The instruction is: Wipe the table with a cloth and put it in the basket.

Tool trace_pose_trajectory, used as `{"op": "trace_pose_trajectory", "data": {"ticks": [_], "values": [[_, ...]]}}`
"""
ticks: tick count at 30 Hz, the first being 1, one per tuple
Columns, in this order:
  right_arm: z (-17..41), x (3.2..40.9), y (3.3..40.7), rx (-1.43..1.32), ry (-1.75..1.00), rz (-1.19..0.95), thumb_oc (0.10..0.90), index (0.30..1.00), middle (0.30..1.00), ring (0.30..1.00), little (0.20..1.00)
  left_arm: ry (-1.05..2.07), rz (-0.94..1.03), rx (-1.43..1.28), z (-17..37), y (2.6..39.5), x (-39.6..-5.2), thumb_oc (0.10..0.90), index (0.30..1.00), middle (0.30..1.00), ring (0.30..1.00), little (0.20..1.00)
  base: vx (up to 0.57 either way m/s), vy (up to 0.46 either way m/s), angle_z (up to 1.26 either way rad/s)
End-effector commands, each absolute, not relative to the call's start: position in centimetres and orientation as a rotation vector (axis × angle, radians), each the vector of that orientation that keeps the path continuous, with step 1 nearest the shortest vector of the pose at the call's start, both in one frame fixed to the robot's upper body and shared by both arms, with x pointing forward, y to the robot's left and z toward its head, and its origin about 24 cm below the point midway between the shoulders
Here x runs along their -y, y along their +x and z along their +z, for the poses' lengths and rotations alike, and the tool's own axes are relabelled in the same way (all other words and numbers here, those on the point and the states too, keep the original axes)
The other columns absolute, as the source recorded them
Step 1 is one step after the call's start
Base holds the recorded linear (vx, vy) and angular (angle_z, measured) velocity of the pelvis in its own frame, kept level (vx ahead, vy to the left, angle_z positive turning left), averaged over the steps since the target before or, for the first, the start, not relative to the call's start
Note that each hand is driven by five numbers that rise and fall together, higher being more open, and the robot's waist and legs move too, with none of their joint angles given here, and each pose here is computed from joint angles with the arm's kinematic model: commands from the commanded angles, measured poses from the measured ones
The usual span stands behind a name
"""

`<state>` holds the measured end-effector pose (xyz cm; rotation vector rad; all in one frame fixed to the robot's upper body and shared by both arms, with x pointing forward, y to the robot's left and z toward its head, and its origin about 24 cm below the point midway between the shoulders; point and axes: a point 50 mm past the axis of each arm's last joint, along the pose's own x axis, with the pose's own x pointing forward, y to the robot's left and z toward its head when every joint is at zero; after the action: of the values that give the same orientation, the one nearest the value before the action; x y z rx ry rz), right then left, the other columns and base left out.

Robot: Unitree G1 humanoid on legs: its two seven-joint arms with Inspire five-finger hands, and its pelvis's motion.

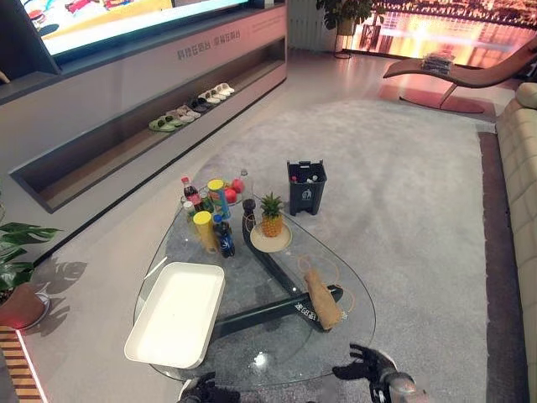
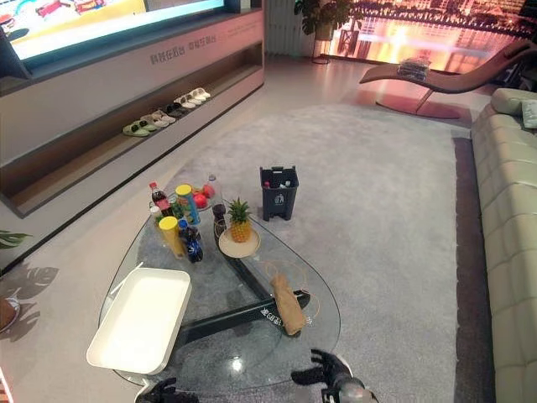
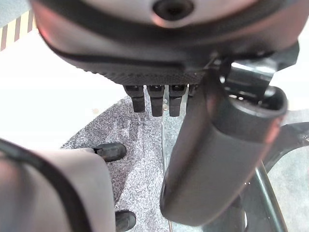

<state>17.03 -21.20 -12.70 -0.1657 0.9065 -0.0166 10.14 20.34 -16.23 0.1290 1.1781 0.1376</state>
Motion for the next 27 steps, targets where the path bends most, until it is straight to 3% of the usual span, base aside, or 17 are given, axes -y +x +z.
{"op": "trace_pose_trajectory", "data": {"ticks": [1, 8, 13, 27], "values": [[-8.2, 21.1, 22.6, -0.646, -0.248, -0.084, 0.8, 0.9, 0.9, 0.9, 0.9, 0.19, 0.168, -1.129, -15.2, 12.4, -22.1, 0.8, 0.9, 0.9, 0.9, 0.9, 0.03, 0.014, -0.01], [-2.9, 20.7, 25.3, -0.391, -0.322, -0.253, 0.8, 0.9, 0.9, 0.9, 0.9, 0.173, 0.175, -1.059, -14.4, 14.3, -21.2, 0.8, 0.9, 0.9, 0.9, 0.9, -0.02, 0.057, -0.04], [0.9, 20.6, 27.8, -0.22, -0.348, -0.305, 0.8, 0.9, 0.9, 0.9, 0.9, 0.129, 0.219, -0.982, -13.2, 17.7, -20.4, 0.8, 0.9, 0.9, 0.9, 0.9, -0.18, 0.086, -0.04], [9.6, 19.8, 32.8, 0.119, -0.353, -0.429, 0.8, 0.9, 0.9, 0.9, 0.9, -0.003, 0.241, -0.859, -11.1, 22.8, -17.9, 0.8, 0.9, 0.9, 0.9, 0.9, -0.03, 0.072, -0.01]]}}
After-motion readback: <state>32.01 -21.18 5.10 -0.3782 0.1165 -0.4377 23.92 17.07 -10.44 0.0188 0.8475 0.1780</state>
